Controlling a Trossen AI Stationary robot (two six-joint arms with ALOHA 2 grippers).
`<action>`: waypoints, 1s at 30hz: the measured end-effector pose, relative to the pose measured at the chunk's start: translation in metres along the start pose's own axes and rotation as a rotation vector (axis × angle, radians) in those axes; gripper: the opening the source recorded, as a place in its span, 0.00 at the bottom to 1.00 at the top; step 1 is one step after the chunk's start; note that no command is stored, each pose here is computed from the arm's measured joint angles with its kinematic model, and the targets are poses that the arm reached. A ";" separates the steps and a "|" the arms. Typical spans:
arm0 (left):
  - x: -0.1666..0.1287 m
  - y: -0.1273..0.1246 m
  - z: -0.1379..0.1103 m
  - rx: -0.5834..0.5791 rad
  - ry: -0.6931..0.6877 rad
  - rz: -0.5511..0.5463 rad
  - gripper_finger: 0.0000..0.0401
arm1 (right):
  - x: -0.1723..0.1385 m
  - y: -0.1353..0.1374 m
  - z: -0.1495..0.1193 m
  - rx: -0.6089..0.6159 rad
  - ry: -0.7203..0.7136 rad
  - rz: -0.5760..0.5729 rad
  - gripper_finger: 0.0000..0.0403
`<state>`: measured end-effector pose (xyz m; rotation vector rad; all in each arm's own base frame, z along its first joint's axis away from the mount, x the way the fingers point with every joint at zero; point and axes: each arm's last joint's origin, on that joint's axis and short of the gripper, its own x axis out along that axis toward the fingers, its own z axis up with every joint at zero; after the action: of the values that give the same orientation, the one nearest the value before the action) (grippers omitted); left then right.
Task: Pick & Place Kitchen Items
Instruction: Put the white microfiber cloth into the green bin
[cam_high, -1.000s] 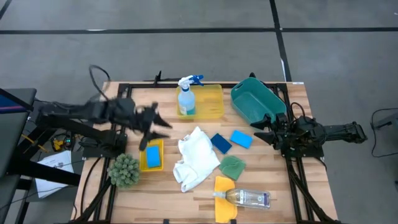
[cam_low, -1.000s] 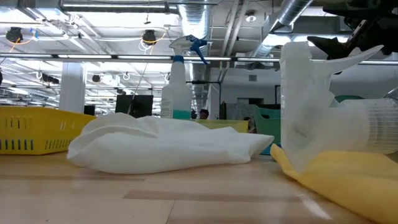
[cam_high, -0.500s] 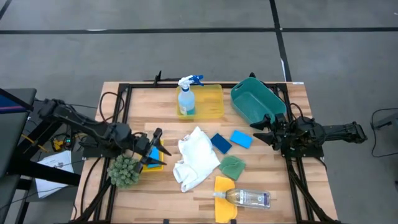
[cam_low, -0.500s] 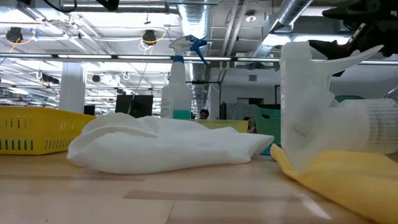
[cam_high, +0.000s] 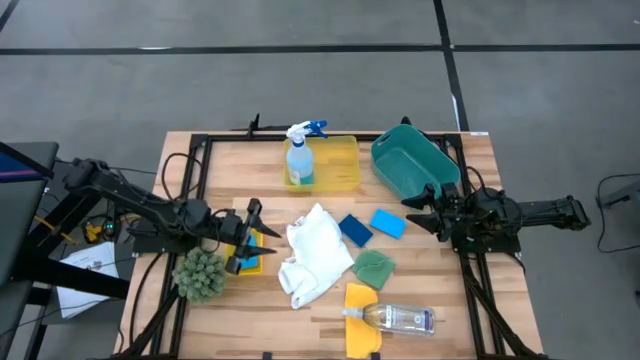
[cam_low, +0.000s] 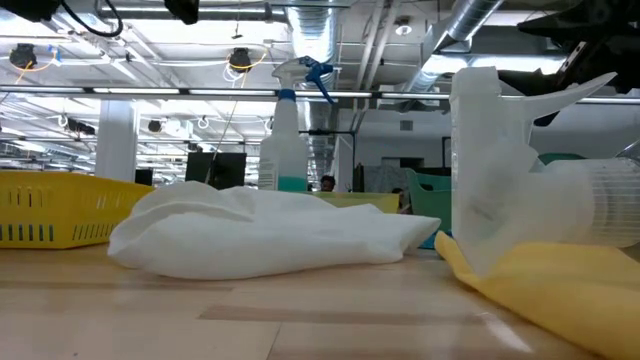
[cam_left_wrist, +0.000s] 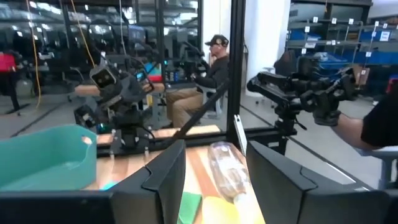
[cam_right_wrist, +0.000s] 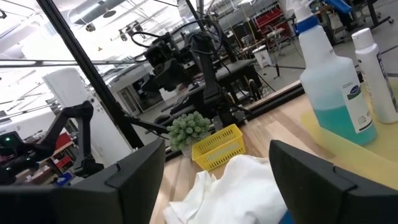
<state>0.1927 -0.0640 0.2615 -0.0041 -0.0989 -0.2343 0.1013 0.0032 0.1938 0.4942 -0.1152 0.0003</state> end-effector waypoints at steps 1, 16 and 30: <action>0.002 0.000 -0.001 0.003 -0.007 0.000 0.42 | 0.000 0.000 0.000 0.000 0.000 0.000 0.69; 0.019 0.009 -0.017 0.044 0.013 0.056 0.38 | -0.001 0.011 0.003 -0.052 -0.006 0.185 0.69; 0.060 0.024 -0.040 0.051 0.309 0.352 0.41 | -0.001 0.013 0.003 -0.064 -0.015 0.178 0.69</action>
<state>0.2606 -0.0554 0.2274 0.0647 0.2030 0.1205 0.0993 0.0128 0.2025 0.4183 -0.1726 0.1662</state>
